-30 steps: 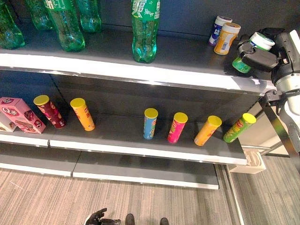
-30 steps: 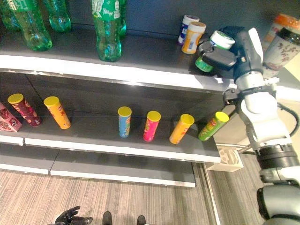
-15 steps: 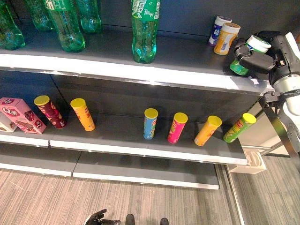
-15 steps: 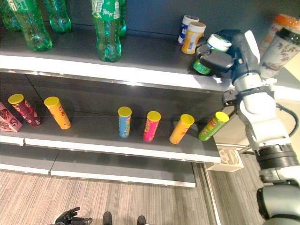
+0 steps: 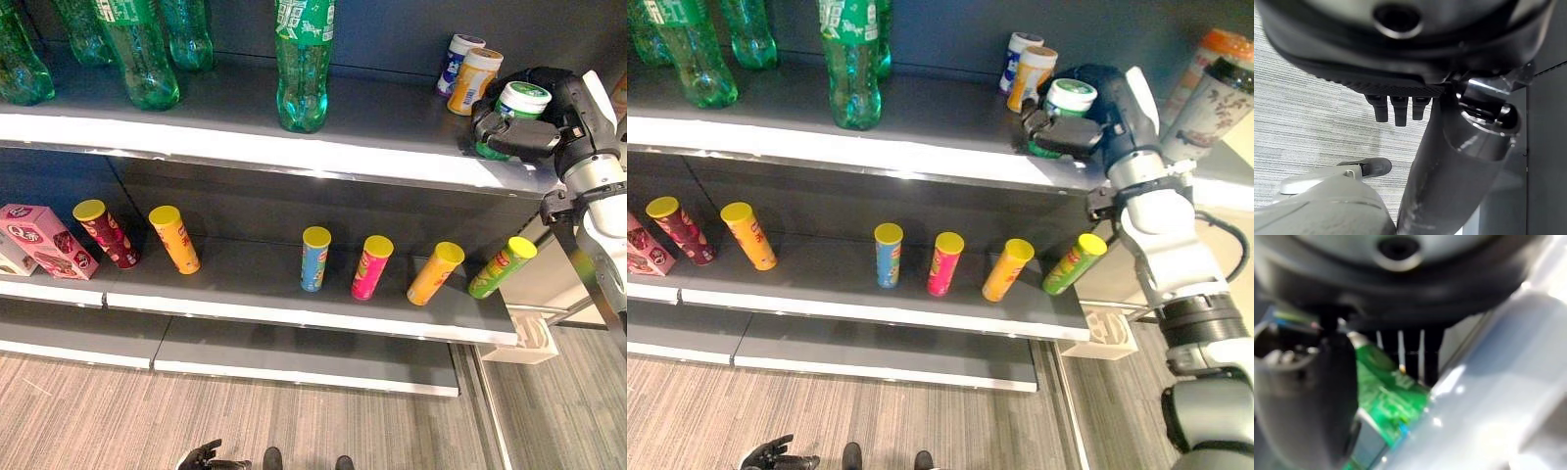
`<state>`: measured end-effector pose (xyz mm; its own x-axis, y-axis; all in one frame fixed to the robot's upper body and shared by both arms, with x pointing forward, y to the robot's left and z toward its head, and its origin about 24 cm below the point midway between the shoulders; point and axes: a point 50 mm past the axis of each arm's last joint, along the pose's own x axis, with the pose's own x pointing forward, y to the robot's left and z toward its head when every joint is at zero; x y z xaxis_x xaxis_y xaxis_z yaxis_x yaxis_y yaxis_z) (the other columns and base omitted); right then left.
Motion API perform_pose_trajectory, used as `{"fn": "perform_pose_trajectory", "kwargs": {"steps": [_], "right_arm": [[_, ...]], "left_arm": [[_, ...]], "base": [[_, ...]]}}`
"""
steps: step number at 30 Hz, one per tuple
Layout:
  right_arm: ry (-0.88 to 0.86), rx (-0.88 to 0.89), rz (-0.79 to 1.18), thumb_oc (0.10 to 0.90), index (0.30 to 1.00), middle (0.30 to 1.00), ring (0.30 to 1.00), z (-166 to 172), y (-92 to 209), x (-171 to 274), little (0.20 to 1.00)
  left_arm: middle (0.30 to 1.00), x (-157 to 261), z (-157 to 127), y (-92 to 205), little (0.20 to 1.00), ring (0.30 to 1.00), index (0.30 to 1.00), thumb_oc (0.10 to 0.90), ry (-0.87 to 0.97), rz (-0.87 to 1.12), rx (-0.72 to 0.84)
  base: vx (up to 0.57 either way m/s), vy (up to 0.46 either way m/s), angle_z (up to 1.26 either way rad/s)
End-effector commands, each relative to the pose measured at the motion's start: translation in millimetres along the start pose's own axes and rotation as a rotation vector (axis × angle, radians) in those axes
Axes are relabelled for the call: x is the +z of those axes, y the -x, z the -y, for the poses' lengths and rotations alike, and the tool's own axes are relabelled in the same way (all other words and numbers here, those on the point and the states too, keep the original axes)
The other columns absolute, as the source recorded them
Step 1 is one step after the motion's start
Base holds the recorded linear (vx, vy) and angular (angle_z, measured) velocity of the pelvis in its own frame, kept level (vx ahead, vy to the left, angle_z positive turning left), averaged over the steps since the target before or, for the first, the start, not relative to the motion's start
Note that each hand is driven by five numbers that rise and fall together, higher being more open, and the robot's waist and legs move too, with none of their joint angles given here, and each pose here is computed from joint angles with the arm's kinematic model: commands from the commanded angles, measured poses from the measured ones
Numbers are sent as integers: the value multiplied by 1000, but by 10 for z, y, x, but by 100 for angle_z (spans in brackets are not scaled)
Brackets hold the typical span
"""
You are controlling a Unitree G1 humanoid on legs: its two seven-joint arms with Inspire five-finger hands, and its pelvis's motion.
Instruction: Put the goods on the table back onto the shelves and tidy them up.
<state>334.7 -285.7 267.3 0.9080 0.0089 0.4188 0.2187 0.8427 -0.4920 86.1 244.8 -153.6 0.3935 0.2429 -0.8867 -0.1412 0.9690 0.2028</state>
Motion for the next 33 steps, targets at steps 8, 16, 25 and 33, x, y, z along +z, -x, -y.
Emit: {"fn": "perform_pose_trajectory", "kwargs": {"steps": [8,16,25,33], "right_arm": [[13,-171,246,800,900,900,900,494,-138,655,900],[-58,-231,328,800,900,900,900,563,-98,787,900],[-112,-306,470,800,900,900,900,634,34,997,900],[-134,-285,566,800,900,900,900,595,158,1132,900]], "left_arm": [[900,146,-86,-43,900,900,900,800,-61,27,29],[900,165,-89,-47,900,900,900,800,-61,30,33],[900,167,-69,-52,900,900,900,800,-57,27,36],[900,188,-60,-56,900,900,900,800,-56,32,34]], "base": [[0,0,0],[0,0,0],[2,-3,1],[-5,-15,-2]]}}
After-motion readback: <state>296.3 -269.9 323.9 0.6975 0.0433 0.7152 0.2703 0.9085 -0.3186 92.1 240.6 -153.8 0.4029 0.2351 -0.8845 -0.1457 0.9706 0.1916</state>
